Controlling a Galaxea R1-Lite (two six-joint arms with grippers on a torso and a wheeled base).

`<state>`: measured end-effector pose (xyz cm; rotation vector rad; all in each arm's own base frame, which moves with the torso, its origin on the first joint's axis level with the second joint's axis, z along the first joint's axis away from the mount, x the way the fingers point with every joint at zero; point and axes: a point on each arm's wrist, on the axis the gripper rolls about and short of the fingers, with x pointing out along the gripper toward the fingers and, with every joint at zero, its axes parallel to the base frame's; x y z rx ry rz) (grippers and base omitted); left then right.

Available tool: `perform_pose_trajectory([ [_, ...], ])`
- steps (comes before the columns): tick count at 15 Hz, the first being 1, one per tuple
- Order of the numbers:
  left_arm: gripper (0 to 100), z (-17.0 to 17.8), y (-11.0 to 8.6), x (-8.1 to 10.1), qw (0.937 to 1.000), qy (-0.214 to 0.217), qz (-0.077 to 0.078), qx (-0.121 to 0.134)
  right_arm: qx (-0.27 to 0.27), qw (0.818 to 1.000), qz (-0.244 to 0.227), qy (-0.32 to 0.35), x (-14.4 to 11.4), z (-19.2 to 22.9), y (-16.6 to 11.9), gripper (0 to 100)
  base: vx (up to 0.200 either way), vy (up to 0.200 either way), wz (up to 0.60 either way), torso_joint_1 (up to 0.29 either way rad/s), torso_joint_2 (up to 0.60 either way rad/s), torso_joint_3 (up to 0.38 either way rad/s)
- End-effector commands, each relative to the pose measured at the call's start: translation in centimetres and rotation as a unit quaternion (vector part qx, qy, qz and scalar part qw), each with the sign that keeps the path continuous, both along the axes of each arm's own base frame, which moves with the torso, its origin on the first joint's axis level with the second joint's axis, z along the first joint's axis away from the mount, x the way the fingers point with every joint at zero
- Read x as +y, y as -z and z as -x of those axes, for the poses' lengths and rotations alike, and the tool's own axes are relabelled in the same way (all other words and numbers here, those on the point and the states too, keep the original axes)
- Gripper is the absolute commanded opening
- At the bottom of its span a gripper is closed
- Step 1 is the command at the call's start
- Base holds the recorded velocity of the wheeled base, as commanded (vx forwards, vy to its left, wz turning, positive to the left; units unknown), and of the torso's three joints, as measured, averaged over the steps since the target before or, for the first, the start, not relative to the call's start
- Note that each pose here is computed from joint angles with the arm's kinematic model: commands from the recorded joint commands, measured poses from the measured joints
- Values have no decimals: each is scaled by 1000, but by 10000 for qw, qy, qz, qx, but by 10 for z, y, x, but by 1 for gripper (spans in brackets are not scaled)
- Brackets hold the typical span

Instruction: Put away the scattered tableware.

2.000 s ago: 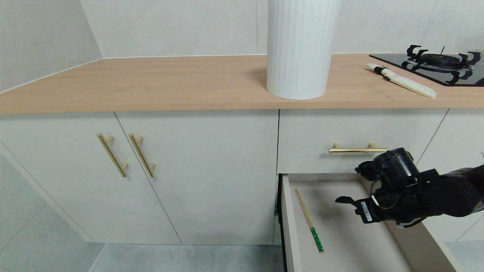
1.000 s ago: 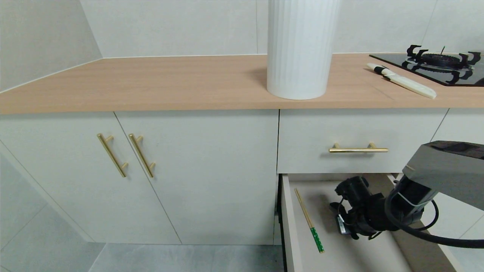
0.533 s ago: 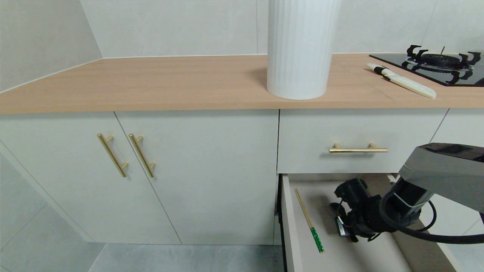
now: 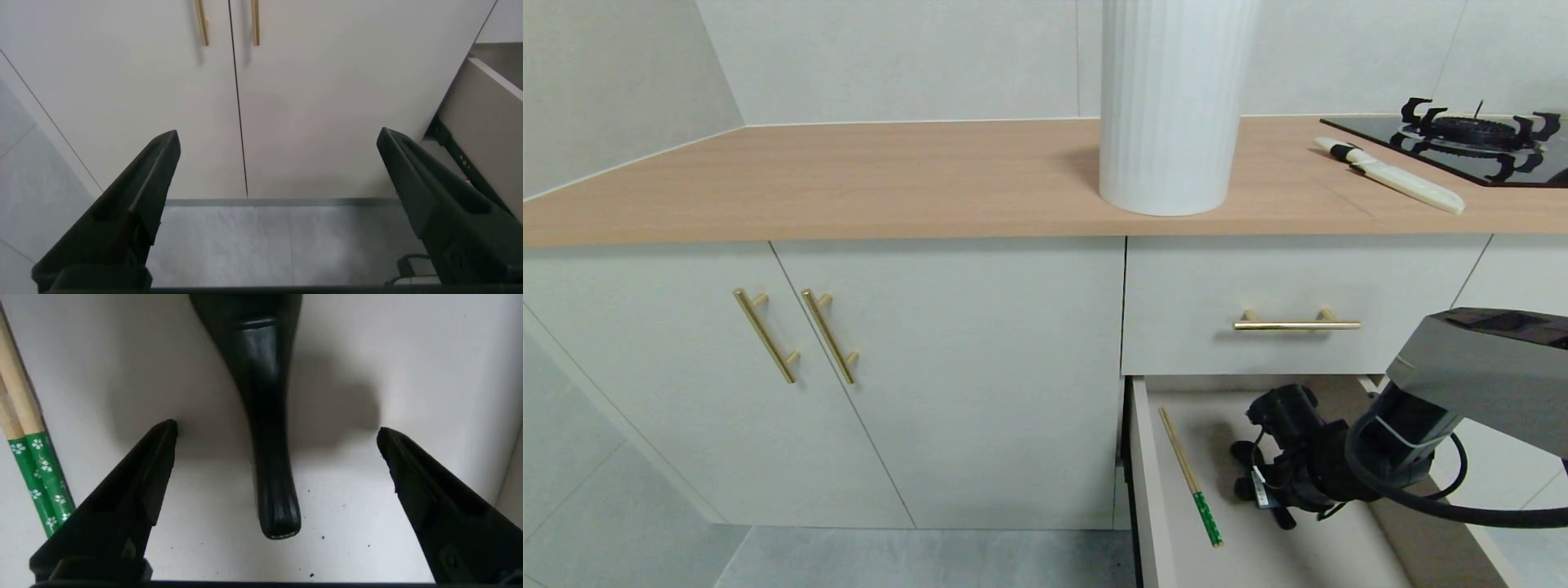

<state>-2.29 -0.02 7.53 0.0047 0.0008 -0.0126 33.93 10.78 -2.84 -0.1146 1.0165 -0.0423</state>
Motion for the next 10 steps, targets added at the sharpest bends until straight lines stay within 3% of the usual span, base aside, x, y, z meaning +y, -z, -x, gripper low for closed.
perform_pose_trajectory([
  [1,100,0,0,0,10000,-1,0,3,-67,10000,-25,-5,0,2,-7,100,0,0,0,0,0,0],
  [5,100,0,0,0,10000,-1,0,3,-445,9988,-194,23,0,14,-44,100,0,0,0,0,0,0],
  [9,100,0,0,0,10000,-1,-7,3,-1119,9927,-459,-1,-12,46,-109,100,0,0,0,0,0,0],
  [10,100,0,0,0,10000,-1,0,3,-1076,9932,-444,-8,-13,51,-111,100,0,0,0,0,0,0],
])
